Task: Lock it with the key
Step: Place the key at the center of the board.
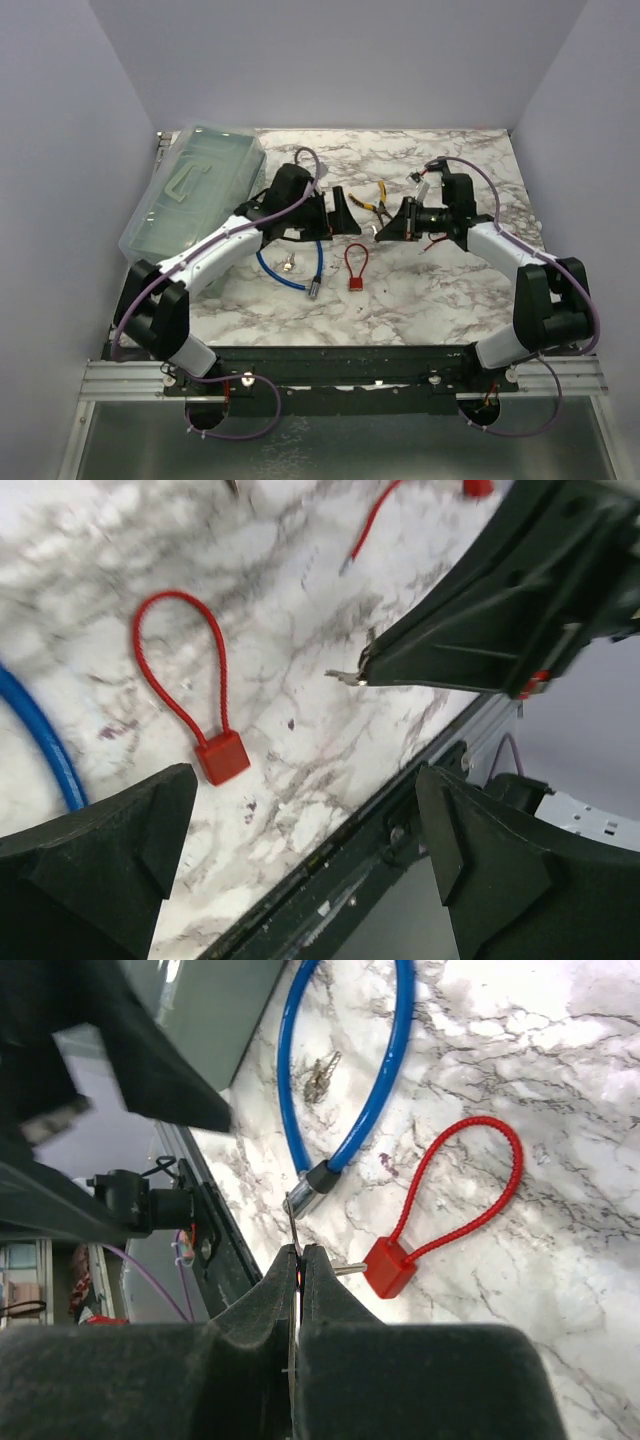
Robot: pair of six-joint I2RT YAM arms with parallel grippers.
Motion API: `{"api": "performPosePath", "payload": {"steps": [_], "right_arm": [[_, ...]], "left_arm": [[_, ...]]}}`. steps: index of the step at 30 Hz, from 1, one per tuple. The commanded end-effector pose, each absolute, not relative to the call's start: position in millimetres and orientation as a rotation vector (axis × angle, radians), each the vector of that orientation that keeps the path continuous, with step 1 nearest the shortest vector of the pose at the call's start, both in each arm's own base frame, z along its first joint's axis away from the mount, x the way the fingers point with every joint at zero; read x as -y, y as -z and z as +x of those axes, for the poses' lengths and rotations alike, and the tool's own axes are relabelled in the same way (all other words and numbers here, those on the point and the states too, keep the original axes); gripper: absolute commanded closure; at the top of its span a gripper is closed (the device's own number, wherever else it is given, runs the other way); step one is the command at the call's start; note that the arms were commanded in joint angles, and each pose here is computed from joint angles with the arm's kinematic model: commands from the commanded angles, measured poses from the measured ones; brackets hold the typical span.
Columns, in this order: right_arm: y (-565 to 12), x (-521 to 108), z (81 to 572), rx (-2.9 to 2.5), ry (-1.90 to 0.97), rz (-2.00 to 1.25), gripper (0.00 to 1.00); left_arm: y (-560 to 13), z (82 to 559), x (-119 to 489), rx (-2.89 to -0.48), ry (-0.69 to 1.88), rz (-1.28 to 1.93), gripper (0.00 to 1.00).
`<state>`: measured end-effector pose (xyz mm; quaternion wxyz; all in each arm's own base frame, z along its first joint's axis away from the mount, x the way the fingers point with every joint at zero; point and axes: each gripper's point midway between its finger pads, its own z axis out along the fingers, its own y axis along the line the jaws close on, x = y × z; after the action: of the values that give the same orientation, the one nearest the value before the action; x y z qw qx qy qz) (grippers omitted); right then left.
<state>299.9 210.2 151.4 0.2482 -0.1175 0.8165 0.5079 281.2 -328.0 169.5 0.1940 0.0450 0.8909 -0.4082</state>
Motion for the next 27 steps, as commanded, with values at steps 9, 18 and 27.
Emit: {"api": "performPosePath", "payload": {"steps": [9, 18, 27], "right_arm": [[-109, -245, 324, -2.306, -1.307, -0.384, 1.0], [-70, -261, 316, -2.401, -1.331, -0.373, 0.96], [-49, -256, 317, -2.481, -1.27, -0.317, 0.82]], "left_arm": [[-249, 322, 268, -2.086, 1.001, 0.118, 0.01], [-257, 330, 260, -2.047, 1.049, 0.058, 0.01], [-256, 329, 262, -2.048, 1.065, 0.06, 0.01]]}}
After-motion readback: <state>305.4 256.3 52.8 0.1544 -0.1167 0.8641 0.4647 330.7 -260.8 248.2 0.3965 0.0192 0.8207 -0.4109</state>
